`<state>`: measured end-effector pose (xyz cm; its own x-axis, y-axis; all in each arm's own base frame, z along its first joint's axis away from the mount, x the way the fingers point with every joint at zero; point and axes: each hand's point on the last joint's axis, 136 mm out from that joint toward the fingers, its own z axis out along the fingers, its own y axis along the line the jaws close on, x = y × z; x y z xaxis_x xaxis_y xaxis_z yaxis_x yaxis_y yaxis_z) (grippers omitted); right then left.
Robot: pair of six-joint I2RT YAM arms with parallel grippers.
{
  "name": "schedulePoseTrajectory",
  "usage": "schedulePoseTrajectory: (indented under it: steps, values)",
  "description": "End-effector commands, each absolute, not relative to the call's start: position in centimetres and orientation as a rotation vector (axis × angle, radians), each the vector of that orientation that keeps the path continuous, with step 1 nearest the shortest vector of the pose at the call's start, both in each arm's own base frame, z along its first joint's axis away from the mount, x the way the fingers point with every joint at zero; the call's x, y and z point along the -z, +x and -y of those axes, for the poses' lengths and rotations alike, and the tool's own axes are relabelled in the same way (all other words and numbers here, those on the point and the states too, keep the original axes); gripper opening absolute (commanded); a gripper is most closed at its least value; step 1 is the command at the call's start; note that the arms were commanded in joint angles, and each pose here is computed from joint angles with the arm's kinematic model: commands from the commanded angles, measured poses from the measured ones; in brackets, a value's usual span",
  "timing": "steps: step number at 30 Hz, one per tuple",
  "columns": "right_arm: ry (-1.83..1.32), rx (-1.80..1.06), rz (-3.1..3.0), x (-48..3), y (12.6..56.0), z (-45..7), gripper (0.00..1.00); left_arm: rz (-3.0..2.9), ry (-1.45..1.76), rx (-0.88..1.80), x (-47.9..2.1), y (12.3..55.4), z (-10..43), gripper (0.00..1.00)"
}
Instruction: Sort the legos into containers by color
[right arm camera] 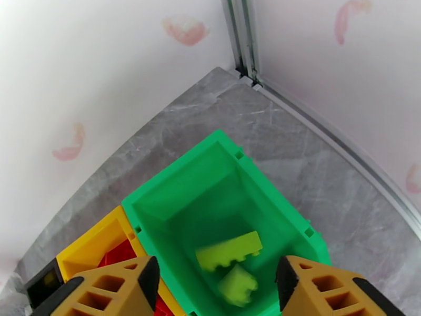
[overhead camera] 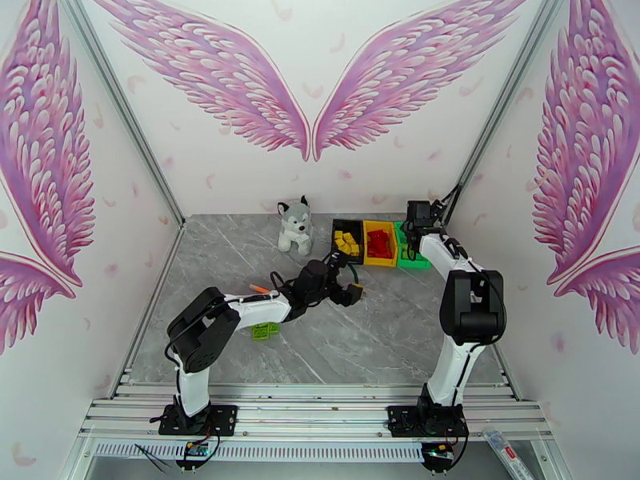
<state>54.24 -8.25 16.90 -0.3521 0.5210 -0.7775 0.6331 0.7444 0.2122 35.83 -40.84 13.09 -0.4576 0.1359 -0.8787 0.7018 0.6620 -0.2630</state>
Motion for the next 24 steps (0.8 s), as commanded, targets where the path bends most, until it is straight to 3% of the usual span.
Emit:
schedulePoseTrajectory:
  steps: [1, 6, 10, 19, 24]
  values:
    - [0.815, 0.109, -2.032, -17.5, 53.6, 7.0, 0.71, -1.901, 0.531, 0.768, -16.4, 36.8, 38.5, 0.99]
    - [0.634, -0.022, -1.976, -19.6, 51.7, 1.7, 0.85, -1.916, 0.417, 0.688, -16.4, 37.5, 34.9, 0.99]
    - [0.468, -0.173, -2.000, -19.9, 50.3, -4.1, 0.85, -1.940, 0.309, 0.602, -16.0, 38.1, 31.8, 0.99]
    - [0.094, -0.367, -2.173, -16.3, 45.5, -17.1, 0.76, -2.018, 0.013, 0.467, -13.5, 38.1, 23.0, 0.98]
    - [-0.049, -0.426, -2.243, -13.6, 41.2, -22.1, 0.81, -2.026, -0.115, 0.404, -12.9, 37.3, 18.6, 0.98]
